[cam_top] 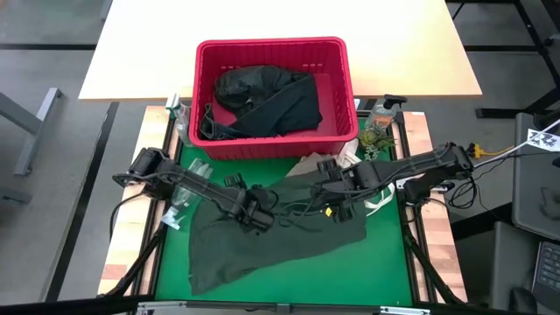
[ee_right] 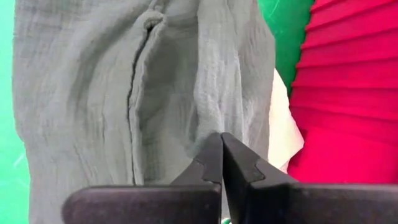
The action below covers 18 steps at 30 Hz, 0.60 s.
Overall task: Fold laundry
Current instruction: Fold the green polo shirt
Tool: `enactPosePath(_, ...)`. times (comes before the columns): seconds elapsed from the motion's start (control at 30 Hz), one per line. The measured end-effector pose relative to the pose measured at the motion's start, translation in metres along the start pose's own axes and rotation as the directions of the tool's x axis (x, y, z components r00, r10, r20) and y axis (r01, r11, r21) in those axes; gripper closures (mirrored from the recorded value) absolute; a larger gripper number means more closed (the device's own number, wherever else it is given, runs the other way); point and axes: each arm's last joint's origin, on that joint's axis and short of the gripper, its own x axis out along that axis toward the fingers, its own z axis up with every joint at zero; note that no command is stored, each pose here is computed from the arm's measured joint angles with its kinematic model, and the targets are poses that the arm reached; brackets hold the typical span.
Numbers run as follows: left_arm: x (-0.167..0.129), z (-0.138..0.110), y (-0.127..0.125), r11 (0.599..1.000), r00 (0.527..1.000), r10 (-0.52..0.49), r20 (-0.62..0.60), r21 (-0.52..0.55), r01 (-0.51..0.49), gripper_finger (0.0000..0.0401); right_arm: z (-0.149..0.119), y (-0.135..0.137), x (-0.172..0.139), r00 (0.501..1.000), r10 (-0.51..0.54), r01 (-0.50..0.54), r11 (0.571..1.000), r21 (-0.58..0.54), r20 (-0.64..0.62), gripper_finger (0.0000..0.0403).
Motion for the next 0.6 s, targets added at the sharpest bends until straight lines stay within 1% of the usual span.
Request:
enactPosePath(0.2,0.02,-0.002,0.005,0.998,0.998,0.003,-0.067,0.056,0.001,0.0206,0.0,0.001,0.0,1.0,0.013,-0.013,1.0,-0.004,0.0,0.0403)
enactPosePath(0.4,0.036,-0.004,0.013,0.998,0.993,0.036,-0.116,0.047,-0.031,0.0206,0.0,0.001,0.0,1.0,0.013,-0.013,1.0,-0.003,0.0,0.0403)
enactPosePath(0.6,0.052,-0.007,0.019,0.999,0.985,0.034,-0.167,0.028,-0.03,0.0206,0.0,0.001,0.0,1.0,0.014,-0.014,1.0,-0.004,-0.004,0.0403)
